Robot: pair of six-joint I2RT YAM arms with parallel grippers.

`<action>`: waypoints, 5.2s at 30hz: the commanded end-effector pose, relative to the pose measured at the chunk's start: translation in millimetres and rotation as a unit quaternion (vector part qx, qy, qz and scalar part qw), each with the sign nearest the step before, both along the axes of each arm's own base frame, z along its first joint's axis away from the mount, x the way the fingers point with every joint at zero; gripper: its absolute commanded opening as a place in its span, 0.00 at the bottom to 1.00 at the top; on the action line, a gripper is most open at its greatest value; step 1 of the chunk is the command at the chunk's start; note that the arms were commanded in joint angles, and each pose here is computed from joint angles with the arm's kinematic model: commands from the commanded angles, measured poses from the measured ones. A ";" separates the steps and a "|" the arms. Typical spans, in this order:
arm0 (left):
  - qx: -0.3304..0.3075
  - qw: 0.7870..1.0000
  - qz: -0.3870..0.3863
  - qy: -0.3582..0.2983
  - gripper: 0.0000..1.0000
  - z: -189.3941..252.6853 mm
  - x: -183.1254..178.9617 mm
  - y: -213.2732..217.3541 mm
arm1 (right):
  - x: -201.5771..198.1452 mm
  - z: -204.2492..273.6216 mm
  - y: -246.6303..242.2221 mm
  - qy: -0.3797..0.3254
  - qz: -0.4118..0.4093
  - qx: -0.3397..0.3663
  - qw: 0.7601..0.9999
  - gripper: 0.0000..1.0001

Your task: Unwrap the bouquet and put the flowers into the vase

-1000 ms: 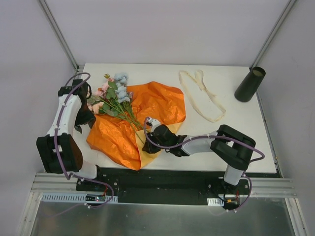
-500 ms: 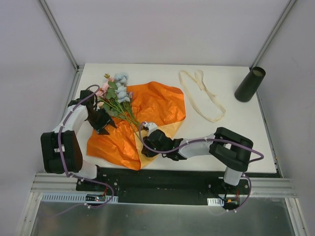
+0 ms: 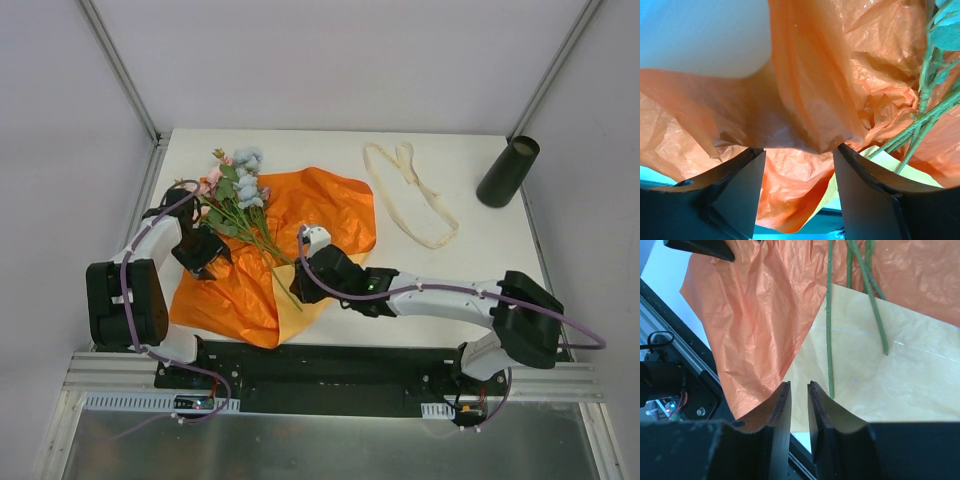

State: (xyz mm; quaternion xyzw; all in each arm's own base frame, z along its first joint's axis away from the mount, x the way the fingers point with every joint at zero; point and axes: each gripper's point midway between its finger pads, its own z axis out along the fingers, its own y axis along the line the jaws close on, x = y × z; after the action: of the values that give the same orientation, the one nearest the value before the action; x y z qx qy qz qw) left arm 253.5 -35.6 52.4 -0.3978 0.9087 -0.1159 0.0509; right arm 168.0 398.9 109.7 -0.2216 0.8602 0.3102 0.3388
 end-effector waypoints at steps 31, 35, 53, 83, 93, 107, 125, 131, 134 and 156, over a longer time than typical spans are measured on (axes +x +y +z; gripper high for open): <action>-0.164 0.964 -0.142 -0.152 0.63 40.7 10.8 -79.9 | 70.6 82.7 -150.4 0.011 -0.111 -0.059 0.992 0.46; -0.175 0.964 -0.157 -0.126 0.63 31.5 -4.1 -96.2 | 97.6 80.6 -136.6 0.001 -0.067 -0.064 0.996 0.52; -0.136 0.981 -0.125 -0.066 0.68 -2.9 -21.2 -92.0 | 150.6 24.2 -75.3 0.138 0.114 -0.065 0.982 0.61; -0.079 0.991 -0.106 -0.027 0.68 -29.6 -14.8 -74.5 | 112.6 -44.9 -41.8 0.272 0.267 -0.031 0.924 0.56; -0.073 0.991 -0.104 -0.031 0.68 -29.3 -10.4 -73.1 | 107.0 -47.7 -32.0 0.281 0.274 -0.026 0.919 0.51; -0.072 0.992 -0.102 -0.034 0.68 -28.8 -4.7 -73.3 | 105.4 -60.3 -16.9 0.289 0.274 -0.029 0.917 0.48; -0.054 0.995 -0.084 -0.020 0.65 -38.4 -0.7 -67.9 | 90.9 -59.2 -43.9 0.264 0.212 -0.025 0.941 0.00; -0.026 0.995 -0.092 -0.010 0.66 -41.8 -3.5 -58.3 | 80.2 -60.9 -58.5 0.259 0.189 -0.020 0.947 0.00; -0.022 0.996 -0.091 -0.003 0.66 -43.7 -3.1 -57.1 | 74.8 -63.5 -67.8 0.255 0.177 -0.024 0.950 0.00; -0.002 0.996 -0.086 0.008 0.66 -42.8 2.5 -50.8 | 38.3 -40.9 -105.1 0.193 0.161 -0.003 0.968 0.00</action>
State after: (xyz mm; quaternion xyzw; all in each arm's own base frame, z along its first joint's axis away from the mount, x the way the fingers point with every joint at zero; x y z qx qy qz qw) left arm 253.3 -104.3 22.5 -0.3262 0.9298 -0.1702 0.0104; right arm 204.8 296.5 50.7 -0.2870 0.8731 0.3873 0.0725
